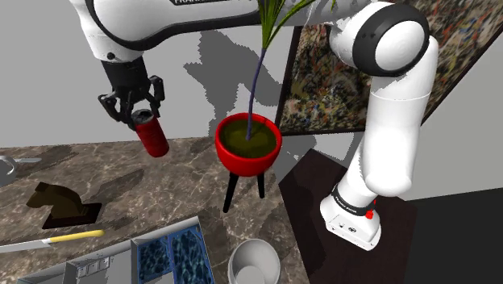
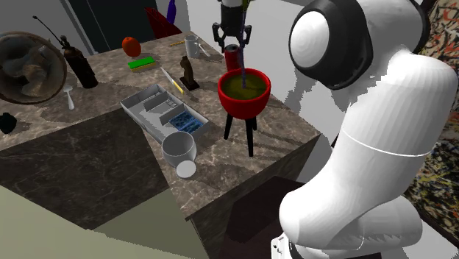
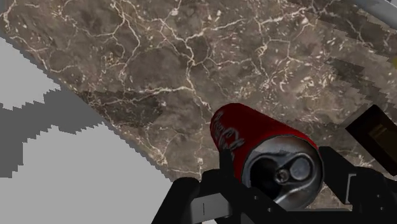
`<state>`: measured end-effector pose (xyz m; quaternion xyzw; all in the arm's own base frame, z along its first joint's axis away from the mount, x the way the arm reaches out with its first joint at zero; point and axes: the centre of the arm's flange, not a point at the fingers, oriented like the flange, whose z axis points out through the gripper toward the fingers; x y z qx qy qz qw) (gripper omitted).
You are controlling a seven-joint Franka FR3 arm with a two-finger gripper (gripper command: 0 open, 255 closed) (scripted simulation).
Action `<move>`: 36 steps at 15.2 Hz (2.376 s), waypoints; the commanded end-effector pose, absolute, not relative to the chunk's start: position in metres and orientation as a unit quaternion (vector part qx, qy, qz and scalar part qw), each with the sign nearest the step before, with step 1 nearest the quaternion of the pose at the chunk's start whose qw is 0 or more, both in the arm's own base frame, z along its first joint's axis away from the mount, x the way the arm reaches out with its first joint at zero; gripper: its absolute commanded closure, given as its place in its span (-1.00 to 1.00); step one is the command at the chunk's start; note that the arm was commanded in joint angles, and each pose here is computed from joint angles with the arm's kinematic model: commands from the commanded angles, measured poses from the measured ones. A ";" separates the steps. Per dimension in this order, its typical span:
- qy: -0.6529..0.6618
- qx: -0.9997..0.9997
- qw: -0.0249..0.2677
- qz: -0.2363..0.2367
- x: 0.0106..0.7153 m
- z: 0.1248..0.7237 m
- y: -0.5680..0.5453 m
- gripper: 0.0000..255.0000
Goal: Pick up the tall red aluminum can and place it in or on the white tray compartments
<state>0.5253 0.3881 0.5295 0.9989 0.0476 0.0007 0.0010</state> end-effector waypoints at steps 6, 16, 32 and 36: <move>0.048 0.999 0.001 0.001 0.462 0.542 0.453 1.00; 0.048 0.999 0.001 0.001 0.372 0.560 0.548 1.00; 0.048 0.999 0.001 0.001 0.300 0.531 0.623 1.00; 0.048 0.999 0.001 0.001 0.300 0.510 0.623 1.00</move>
